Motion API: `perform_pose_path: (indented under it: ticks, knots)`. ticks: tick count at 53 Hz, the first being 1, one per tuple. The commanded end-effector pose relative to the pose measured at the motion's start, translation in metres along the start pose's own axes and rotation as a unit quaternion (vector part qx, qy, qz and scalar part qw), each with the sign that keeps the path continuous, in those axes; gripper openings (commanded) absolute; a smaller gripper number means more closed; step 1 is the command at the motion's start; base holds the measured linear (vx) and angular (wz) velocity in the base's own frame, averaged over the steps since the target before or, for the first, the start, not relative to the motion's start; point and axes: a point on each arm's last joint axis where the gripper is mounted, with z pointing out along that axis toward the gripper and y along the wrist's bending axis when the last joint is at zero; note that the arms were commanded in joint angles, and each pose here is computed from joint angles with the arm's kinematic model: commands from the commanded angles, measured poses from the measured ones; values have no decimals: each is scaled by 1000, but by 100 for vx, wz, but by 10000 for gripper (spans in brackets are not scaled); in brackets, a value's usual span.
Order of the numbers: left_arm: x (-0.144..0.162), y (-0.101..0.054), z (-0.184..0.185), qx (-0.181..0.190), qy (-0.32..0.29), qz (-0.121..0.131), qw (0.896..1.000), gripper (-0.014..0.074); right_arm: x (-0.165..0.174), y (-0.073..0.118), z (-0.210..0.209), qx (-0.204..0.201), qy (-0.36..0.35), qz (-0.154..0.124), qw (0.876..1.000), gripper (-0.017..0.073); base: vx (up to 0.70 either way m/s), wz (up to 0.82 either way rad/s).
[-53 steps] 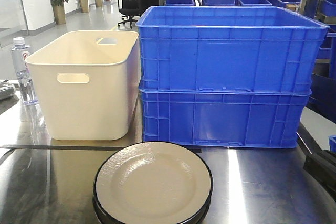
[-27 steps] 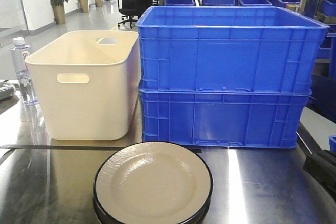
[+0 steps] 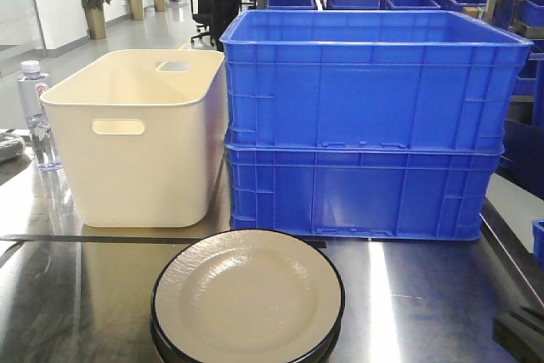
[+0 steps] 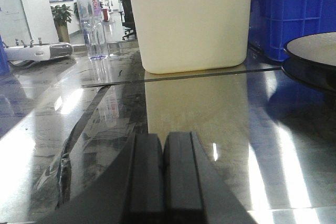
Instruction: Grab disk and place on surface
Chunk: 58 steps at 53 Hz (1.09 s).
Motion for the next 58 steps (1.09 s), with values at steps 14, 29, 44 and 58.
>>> perform_pose_path:
  ticks: [14,29,44,58]
  knots:
    - [-4,0,-1,-2,-44,-7,999,-1,89,-10,-48,57,-185,6,981,-9,0,0]
    - [-4,0,-1,-2,-44,-7,999,-1,121,-11,-53,72,-181,1,981,-9,0,0]
    - [-4,0,-1,-2,-44,-7,999,-1,121,-11,-53,72,-182,1,981,-9,0,0]
    - [-4,0,-1,-2,-44,-7,999,-1,121,-11,-53,72,-182,1,981,-9,0,0]
